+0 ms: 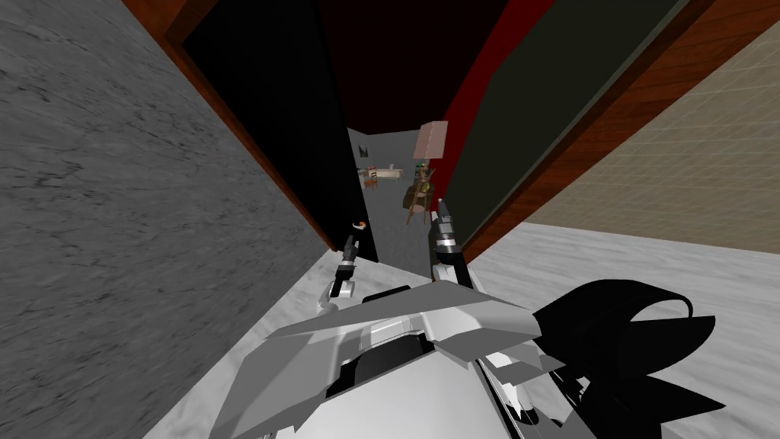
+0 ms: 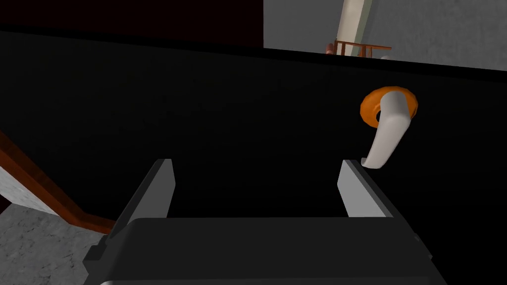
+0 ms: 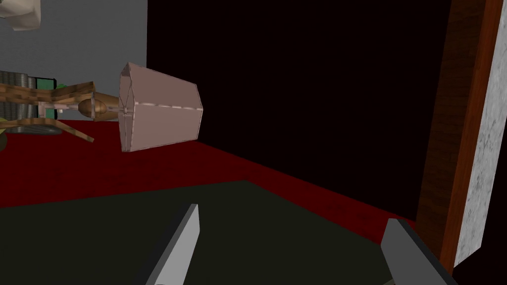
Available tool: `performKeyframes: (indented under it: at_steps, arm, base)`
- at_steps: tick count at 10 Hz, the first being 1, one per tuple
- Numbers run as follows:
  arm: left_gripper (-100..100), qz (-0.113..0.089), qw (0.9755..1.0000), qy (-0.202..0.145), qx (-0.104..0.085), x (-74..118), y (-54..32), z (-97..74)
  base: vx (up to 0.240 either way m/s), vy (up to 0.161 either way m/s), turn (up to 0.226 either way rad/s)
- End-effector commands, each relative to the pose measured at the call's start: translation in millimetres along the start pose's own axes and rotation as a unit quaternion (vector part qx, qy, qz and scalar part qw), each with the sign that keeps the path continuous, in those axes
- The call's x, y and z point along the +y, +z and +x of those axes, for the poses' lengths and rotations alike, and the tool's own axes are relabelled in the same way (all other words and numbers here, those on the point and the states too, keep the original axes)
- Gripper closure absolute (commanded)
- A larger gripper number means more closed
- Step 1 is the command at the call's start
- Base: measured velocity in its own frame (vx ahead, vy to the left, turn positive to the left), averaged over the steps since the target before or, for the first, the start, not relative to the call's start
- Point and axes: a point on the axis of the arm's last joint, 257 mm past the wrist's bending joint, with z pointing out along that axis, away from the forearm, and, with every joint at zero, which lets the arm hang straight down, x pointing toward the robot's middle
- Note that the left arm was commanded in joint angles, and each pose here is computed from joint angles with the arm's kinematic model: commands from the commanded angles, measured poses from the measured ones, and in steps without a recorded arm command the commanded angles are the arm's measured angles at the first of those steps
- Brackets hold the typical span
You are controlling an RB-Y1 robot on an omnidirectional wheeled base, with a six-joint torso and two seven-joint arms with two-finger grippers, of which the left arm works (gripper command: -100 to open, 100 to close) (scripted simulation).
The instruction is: Push the door open
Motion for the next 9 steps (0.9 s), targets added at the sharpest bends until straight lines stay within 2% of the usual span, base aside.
performKeyframes:
  at_steps: [1, 9]
  arm:
    - [-100, -0.012, 0.9999, -0.001, 0.004, 12.1, -2.0, 2.0]
    - [-100, -0.066, 0.9976, -0.004, 0.023, 63.4, -13.3, 12.3]
  base:
    - [0.043, 0.112, -0.080]
    - [0.060, 0.105, -0.081]
